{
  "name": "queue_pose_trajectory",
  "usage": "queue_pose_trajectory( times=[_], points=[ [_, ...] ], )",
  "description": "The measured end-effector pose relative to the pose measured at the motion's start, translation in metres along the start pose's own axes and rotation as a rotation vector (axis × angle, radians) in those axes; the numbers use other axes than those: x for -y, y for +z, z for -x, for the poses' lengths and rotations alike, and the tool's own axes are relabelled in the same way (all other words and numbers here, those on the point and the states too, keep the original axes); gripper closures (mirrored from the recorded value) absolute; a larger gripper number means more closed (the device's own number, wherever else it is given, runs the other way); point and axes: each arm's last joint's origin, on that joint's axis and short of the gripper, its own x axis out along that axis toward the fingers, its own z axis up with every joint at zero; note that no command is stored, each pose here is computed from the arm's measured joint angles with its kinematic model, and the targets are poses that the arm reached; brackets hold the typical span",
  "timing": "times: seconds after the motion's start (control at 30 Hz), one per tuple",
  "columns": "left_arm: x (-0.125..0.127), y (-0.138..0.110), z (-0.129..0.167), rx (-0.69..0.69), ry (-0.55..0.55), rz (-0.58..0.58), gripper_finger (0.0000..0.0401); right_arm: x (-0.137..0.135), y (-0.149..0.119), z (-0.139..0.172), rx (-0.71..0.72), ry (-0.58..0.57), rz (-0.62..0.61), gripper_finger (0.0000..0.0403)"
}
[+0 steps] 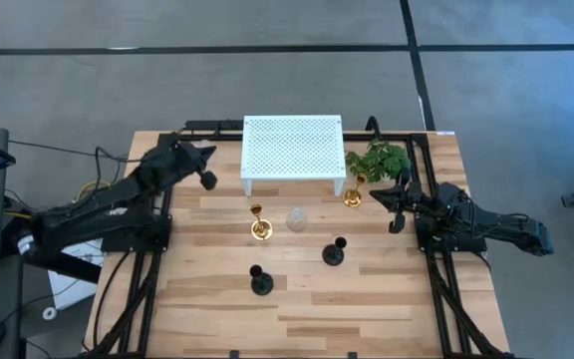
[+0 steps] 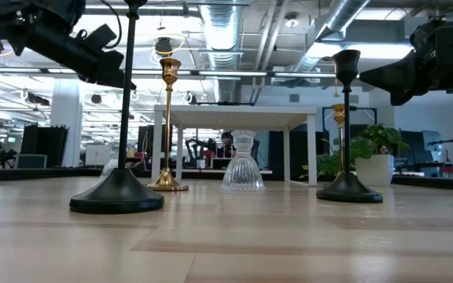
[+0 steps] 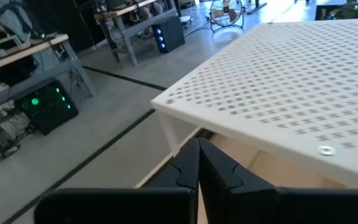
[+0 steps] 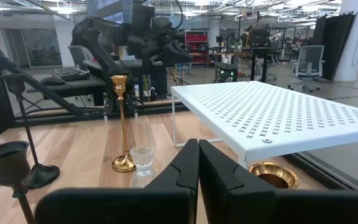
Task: Pick & Place candle stick holders
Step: Put the top transparent candle holder on the shelf
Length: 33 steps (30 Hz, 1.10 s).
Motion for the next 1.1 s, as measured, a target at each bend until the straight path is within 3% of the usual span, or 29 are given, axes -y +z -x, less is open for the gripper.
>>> queue_pose_trajectory(
  times=[0.33, 0.77, 1.1],
  points=[
    [-0.029, -0.008, -0.001, -0.008, 0.029, 0.092, 0.0397, 0.0, 0.0, 0.0, 0.0, 0.0, 0.0, 0.0403],
    [-0.042, -0.015, -0.003, -0.022, -0.058, 0.208, 0.0397, 0.0, 0.0, 0.0, 0.0, 0.0, 0.0, 0.0403],
    [-0.046, -0.039, -0.026, -0.186, -0.106, 0.353, 0.0397, 0.0, 0.0, 0.0, 0.0, 0.0, 0.0, 0.0403]
  ],
)
